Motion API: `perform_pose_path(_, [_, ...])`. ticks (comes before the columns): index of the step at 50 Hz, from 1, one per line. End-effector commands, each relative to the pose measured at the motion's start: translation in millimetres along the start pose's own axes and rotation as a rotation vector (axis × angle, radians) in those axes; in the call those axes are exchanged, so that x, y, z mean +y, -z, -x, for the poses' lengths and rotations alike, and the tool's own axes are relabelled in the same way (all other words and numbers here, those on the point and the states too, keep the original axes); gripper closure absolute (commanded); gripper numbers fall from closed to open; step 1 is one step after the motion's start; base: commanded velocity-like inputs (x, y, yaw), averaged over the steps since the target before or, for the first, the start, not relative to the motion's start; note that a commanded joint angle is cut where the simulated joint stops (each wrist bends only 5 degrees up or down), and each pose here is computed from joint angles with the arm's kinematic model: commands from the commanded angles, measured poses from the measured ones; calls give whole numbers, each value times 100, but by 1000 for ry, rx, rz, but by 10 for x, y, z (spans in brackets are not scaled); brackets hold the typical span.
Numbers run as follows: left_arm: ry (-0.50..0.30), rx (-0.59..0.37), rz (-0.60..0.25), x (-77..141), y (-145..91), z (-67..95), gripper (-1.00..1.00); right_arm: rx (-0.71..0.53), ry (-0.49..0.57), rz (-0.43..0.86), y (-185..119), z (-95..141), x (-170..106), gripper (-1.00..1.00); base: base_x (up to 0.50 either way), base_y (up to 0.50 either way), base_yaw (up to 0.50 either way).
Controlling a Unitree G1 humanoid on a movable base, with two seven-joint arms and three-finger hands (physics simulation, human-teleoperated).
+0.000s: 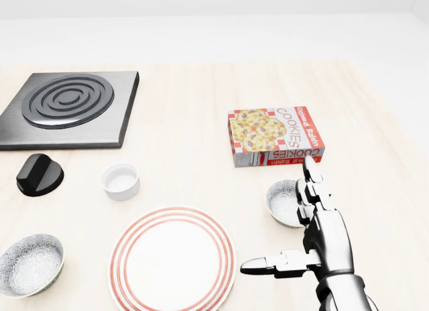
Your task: Pick the akita bowl next to the plate and place it on the plate.
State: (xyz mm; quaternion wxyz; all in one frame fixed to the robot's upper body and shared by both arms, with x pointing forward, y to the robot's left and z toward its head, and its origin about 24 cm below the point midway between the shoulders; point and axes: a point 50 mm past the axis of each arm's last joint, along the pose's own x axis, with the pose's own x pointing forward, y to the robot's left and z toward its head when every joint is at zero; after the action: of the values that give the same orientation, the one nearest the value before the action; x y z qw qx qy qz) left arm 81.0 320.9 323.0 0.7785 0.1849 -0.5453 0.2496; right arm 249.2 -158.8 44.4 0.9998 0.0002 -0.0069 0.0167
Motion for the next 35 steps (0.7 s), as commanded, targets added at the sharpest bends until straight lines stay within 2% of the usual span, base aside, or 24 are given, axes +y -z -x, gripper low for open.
perform_pose_path(1, [-128, -86, -103, 600, -460, -17, -100, 1, 2, 4, 12, -1, 2, -100, 0, 0, 0])
perform_pose_path(2, [-155, -1, -130, 713, -330, 70, -100, 2, 3, 4, 14, -3, 1, -100, 0, 0, 0])
perform_pose_path(5, [-163, 16, -125, 732, -314, 82, -100, 2, 3, 4, 14, -3, 1, -100, 0, 0, 0])
perform_pose_path(6, [-202, 122, -165, 879, -162, 220, -100, 2, 3, 5, 10, -1, 2, -100, 0, 0, 0])
perform_pose_path(8, [-211, 137, -162, 900, -147, 236, -100, 2, 3, 5, 9, 0, 2, -100, 0, 0, 0])
perform_pose_path(9, [-240, 226, -195, 1015, -33, 376, -100, 3, 2, 5, 9, 0, 2, -100, 0, 0, 0])
perform_pose_path(10, [-264, 273, -199, 1086, 28, 459, -100, 3, 2, 6, 8, -1, 2, -100, 0, 0, 0])
perform_pose_path(13, [-272, 282, -196, 1101, 31, 470, -100, 3, 2, 6, 8, -1, 2, -100, 0, 0, 0])
perform_pose_path(14, [-334, 406, -203, 1302, 193, 695, -100, 3, 1, 6, 10, -2, 3, -100, 0, 0, 0])
perform_pose_path(15, [-358, 448, -196, 1378, 234, 771, -100, 3, -1, 6, 13, 0, 5, -100, 0, 0, 0])
perform_pose_path(16, [-365, 453, -193, 1392, 233, 782, -100, 3, -2, 6, 13, 0, 5, -100, 0, 0, 0])
perform_pose_path(17, [-401, 501, -183, 1485, 282, 883, -100, 1, -1, 8, 18, -3, 7, -100, 0, 0, 0])
perform_pose_path(21, [-479, 584, -157, 1664, 337, 1092, -100, 1, -3, 10, 6, 4, 8, -100, 0, 0, 0])
perform_pose_path(22, [-483, 587, -156, 1672, 333, 1098, -100, 1, -3, 10, 7, 4, 8, -100, 0, 0, 0])
perform_pose_path(25, [-560, 679, -160, 1810, 396, 1361, -100, 0, -3, 14, 12, 2, 10, -100, 0, 0, 0])
perform_pose_path(29, [-617, 830, -95, 1814, 647, 1716, -100, 0, 0, 19, 16, -1, 10, -100, 0, 0, 0])
perform_pose_path(30, [-635, 899, -46, 1745, 802, 1886, -100, -2, 1, 22, 16, 2, 11, -100, 0, 0, 0])
perform_pose_path(31, [-640, 935, -26, 1705, 875, 1954, -100, -3, 2, 24, 18, 1, 12, -100, 0, 0, 0])
perform_pose_path(35, [-622, 962, -13, 1638, 949, 1986, -100, -3, 2, 25, 11, 0, 11, -100, 0, 0, 0])
